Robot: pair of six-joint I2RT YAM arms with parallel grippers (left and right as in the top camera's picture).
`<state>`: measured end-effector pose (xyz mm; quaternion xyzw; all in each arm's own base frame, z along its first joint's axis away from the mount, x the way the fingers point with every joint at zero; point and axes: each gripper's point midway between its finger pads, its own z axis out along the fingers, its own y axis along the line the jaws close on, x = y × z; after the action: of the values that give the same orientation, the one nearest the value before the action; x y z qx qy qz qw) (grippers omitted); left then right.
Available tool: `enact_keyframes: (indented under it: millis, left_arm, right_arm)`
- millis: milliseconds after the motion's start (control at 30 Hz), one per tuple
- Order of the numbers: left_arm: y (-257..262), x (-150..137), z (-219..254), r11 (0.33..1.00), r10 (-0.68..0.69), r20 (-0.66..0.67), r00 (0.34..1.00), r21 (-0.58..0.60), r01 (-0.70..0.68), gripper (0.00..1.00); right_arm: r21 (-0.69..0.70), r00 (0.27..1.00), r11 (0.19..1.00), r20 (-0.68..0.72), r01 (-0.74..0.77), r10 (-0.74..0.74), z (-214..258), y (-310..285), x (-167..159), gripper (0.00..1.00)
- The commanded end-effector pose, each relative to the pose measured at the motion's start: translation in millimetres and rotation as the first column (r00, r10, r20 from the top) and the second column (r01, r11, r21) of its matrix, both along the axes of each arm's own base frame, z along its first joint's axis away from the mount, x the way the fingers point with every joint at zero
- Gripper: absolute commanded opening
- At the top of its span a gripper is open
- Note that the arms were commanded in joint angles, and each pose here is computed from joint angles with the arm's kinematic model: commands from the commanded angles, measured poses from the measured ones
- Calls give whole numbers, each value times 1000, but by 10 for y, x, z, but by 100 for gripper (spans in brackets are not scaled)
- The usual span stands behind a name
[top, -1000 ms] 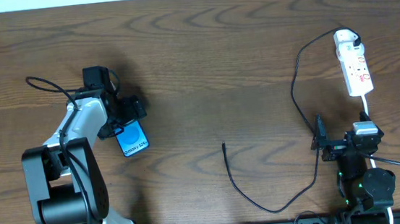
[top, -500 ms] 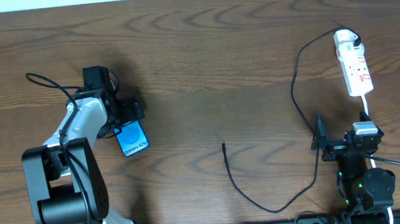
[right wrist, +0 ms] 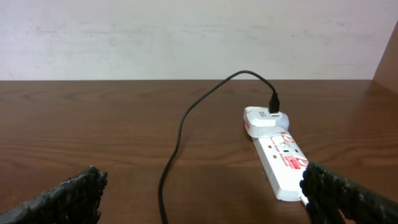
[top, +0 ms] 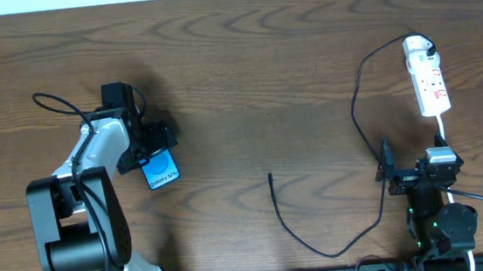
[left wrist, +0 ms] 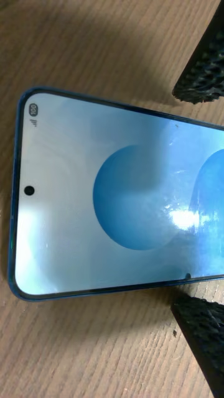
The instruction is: Plug charger to phone and switch on socket
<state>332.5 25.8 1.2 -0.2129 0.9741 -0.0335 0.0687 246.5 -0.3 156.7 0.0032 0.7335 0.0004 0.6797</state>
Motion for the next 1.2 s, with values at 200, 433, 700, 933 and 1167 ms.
enact_keyframes:
  millis: [200, 433, 700, 933, 1167]
  left_arm:
    - [30, -55, -38, 994, 43, -24, 999, 100, -41, 98]
    - [-29, -34, -34, 993, 26, -17, 1000, 116, -24, 99]
    - [-30, -42, -37, 993, 38, -20, 999, 114, -35, 99]
    - [-31, -50, -41, 993, 41, -24, 999, 114, -38, 99]
    - [-7, -80, -74, 991, 42, -34, 999, 128, -38, 99]
  right_arm:
    - [-14, 1000, 1000, 1, 0, 0, -1, 3, -3, 99]
    - [-14, 1000, 1000, 1, 0, 0, -1, 3, -3, 99]
    - [-14, 1000, 1000, 1, 0, 0, -1, 3, -3, 99]
    - [-14, 1000, 1000, 1, 0, 0, -1, 3, -3, 99]
    - [-14, 1000, 1000, 1, 0, 0, -1, 3, -3, 99]
